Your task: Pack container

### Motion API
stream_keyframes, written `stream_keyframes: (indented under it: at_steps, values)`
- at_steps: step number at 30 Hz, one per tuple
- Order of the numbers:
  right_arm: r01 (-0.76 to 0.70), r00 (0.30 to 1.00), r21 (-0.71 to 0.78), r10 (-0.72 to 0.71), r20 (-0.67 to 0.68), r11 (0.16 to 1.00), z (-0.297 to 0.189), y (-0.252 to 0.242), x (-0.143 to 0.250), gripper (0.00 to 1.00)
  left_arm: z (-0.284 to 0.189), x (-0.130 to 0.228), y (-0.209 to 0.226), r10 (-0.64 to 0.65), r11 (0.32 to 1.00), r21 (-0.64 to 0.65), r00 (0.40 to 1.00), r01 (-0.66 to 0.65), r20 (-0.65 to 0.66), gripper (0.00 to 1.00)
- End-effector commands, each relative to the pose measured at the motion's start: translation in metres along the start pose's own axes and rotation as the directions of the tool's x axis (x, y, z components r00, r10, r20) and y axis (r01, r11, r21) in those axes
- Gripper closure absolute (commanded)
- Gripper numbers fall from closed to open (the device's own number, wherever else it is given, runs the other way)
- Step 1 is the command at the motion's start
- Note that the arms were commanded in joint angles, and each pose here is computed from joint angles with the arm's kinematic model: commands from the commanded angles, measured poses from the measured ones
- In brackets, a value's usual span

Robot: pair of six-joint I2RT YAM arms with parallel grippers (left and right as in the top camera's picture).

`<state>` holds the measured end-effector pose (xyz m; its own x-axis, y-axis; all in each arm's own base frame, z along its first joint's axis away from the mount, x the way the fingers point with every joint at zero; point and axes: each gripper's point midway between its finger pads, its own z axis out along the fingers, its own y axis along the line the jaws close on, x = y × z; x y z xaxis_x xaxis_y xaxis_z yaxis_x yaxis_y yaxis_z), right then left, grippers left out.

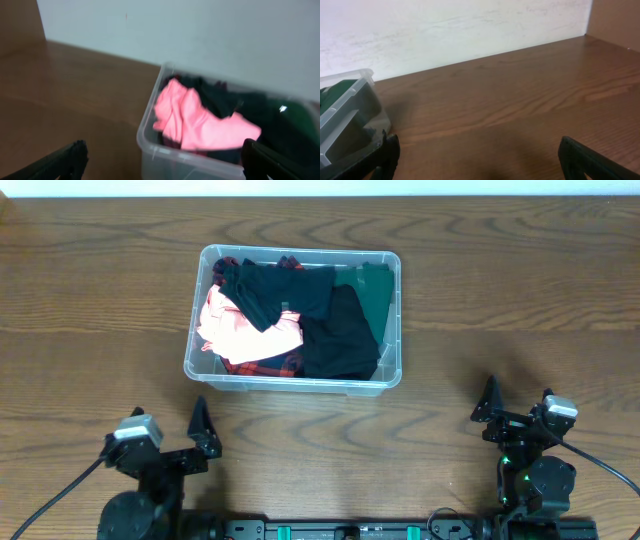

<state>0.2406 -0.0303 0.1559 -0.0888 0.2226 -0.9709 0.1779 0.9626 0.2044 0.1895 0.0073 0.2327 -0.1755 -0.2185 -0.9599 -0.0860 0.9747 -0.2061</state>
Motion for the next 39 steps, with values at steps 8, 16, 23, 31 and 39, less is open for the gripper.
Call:
stream_keyframes:
  at_steps: [8,16,23,31,39]
  values:
    - [0.016,1.0,0.007,-0.016,-0.002,1.0,0.0,-0.002,0.002,0.01,0.035,0.074,0.011,0.02,1.0,-0.015,0.989,-0.022,-0.146,0.02]
    - [0.016,1.0,0.007,-0.016,-0.002,1.0,0.0,-0.002,0.002,0.01,0.045,0.12,0.021,0.024,0.999,-0.036,0.969,-0.033,-0.246,0.02]
    - [0.016,1.0,0.007,-0.016,-0.002,1.0,0.0,-0.002,0.002,0.01,0.046,0.125,0.022,0.024,0.999,-0.038,0.966,-0.035,-0.259,0.02]
    - [0.016,1.0,0.007,-0.016,-0.002,1.0,0.0,-0.002,0.002,0.01,0.046,0.125,0.022,0.024,0.999,-0.038,0.966,-0.035,-0.259,0.02]
    - [0.016,1.0,0.007,-0.016,-0.002,1.0,0.0,-0.002,0.002,0.01,0.046,0.127,0.014,0.041,0.999,0.001,0.963,-0.042,-0.265,0.02]
